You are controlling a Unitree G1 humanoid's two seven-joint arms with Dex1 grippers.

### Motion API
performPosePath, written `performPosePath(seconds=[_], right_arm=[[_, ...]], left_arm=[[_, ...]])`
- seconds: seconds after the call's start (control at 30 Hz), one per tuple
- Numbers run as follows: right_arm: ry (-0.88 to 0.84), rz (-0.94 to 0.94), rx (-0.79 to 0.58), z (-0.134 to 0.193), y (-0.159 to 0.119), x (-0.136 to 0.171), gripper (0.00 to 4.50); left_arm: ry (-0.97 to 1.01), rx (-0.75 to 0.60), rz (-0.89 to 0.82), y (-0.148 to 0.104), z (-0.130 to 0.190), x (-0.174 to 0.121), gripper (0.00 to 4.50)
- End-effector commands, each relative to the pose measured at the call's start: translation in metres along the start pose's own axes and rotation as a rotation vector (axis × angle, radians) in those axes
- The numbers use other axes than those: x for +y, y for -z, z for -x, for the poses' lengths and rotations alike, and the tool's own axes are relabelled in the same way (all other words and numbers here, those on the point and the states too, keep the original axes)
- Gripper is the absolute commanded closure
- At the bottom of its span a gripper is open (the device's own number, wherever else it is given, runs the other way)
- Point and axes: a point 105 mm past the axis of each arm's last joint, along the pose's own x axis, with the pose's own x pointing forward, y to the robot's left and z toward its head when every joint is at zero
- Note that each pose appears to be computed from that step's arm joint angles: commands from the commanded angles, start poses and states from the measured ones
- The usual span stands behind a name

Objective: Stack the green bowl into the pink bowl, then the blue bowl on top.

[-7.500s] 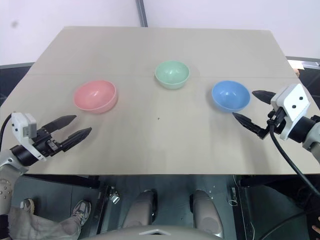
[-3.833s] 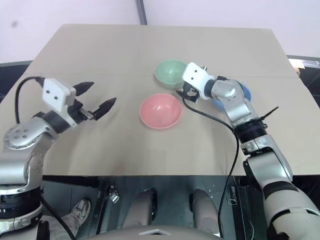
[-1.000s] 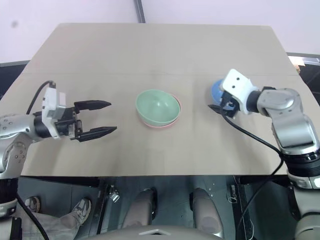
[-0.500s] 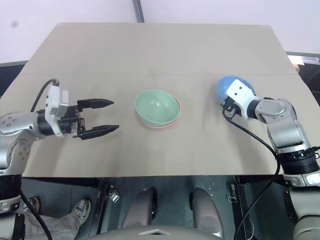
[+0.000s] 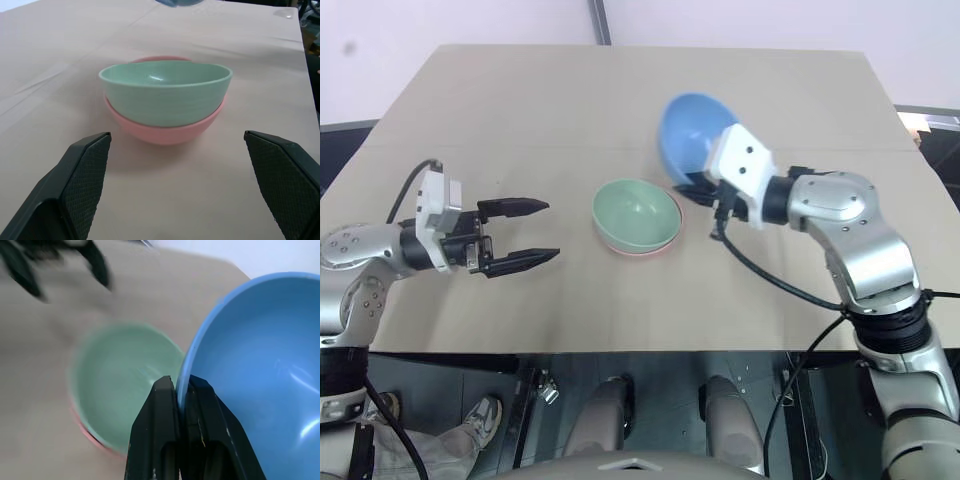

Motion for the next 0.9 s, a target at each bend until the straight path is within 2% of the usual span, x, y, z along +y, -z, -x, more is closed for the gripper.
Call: performPosePath(seconds=[0.03,0.17,0.47,0.53,0.57,0.63,0.67,0.7,0.73,0.9], right_arm=[[-0.117,0.026,-0.051,-0.01,-0.016,0.023,4.48],[-0.194,0.023,-0.018,-0.026,-0.004,0.038,4.48],[-0.213,0.055,0.015,-0.053,0.011,0.035,4.48],[-0.243,0.042,0.014,-0.055,0.011,0.038,3.63],[-0.252,0.049,0.016,-0.055,0.012,0.039,3.35],[-0.174,0.068,0.001,-0.059,0.009,0.029,2.33],[-0.133,0.075,-0.004,-0.06,0.007,0.023,2.17],[-0.126,0.076,-0.004,-0.058,0.006,0.021,1.61],[-0.129,0.075,-0.004,-0.055,0.005,0.021,1.29],[-0.089,0.042,-0.034,-0.029,-0.006,0.013,1.29]], left_arm=[[-0.013,-0.016,-0.042,-0.01,0.005,0.002,0.0],[-0.022,-0.013,-0.04,-0.01,0.008,0.0,0.0],[-0.041,-0.007,-0.026,-0.008,0.013,-0.006,0.0],[-0.042,-0.006,-0.022,-0.007,0.013,-0.008,0.0],[-0.043,-0.005,-0.018,-0.007,0.013,-0.009,0.0],[-0.044,-0.005,-0.011,-0.007,0.013,-0.01,0.0],[-0.045,-0.005,-0.01,-0.007,0.013,-0.011,0.0],[-0.045,-0.005,-0.009,-0.007,0.013,-0.011,0.0],[-0.046,-0.004,-0.008,-0.007,0.013,-0.011,0.0],[-0.034,-0.026,0.03,-0.013,0.013,-0.013,0.0]])
